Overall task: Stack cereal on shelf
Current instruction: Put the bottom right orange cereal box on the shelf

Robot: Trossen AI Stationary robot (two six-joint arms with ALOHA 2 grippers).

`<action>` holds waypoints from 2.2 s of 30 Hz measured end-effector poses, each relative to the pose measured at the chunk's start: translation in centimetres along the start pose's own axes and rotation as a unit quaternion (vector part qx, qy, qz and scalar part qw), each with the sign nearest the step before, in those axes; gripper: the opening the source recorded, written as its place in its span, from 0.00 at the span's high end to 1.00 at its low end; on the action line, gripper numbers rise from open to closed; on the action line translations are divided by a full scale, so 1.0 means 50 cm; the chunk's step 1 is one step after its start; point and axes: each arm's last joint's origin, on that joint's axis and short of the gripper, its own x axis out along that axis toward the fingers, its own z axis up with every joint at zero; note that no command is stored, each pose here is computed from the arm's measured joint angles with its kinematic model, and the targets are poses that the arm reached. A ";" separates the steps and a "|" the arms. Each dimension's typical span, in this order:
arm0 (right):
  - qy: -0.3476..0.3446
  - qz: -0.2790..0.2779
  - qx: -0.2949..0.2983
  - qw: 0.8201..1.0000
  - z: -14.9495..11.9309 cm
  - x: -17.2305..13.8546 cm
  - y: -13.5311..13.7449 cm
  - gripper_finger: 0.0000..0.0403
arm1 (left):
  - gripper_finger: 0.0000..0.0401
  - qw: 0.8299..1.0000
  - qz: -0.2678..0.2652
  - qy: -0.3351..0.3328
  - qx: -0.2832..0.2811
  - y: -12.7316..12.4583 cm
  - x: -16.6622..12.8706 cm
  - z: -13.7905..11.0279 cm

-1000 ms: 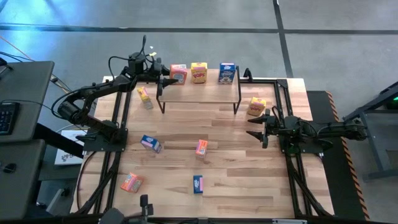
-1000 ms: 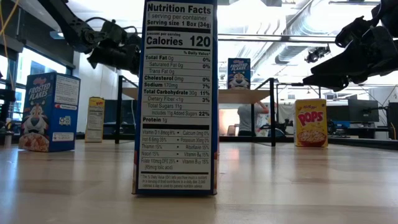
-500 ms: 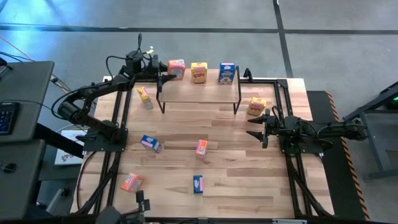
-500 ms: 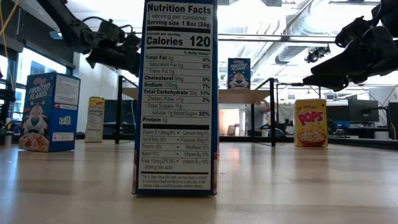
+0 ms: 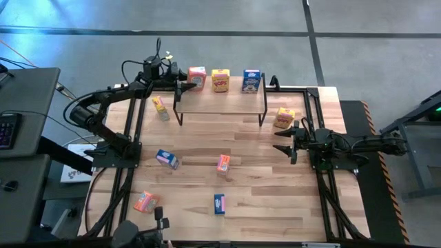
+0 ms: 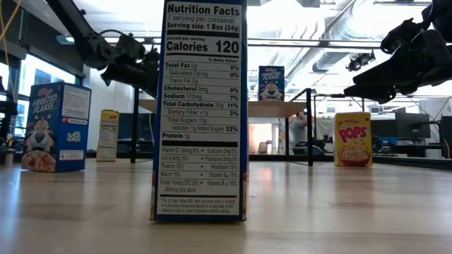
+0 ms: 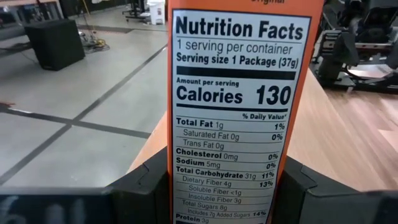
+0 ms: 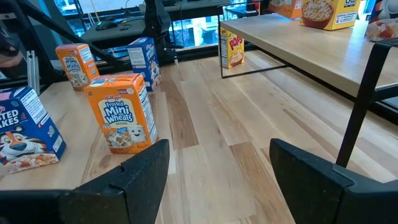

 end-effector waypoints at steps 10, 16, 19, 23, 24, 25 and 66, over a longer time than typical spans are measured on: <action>0.000 0.000 0.000 1.000 0.000 0.000 0.000 0.33 | 0.59 1.000 0.000 0.003 -0.004 0.011 0.009 -0.006; 0.000 0.000 0.000 1.000 0.000 0.000 0.000 0.33 | 0.56 1.000 0.007 0.005 -0.009 0.015 0.005 -0.007; 0.000 0.000 0.000 1.000 0.000 0.000 0.000 0.33 | 0.53 1.000 0.009 0.005 -0.010 0.016 0.005 -0.007; 0.000 0.000 0.000 1.000 0.000 0.000 0.000 0.33 | 0.51 1.000 0.010 0.006 -0.010 0.016 0.004 -0.007; 0.000 0.000 0.000 1.000 0.000 0.000 0.000 0.33 | 0.51 1.000 0.010 0.006 -0.011 0.016 0.004 -0.007; 0.000 0.000 0.000 1.000 0.000 0.000 0.000 0.33 | 0.51 1.000 0.010 0.006 -0.011 0.017 0.004 -0.007; 0.000 0.000 0.000 1.000 0.000 0.000 0.000 0.33 | 0.40 0.995 0.088 0.036 -0.037 0.001 -0.036 0.025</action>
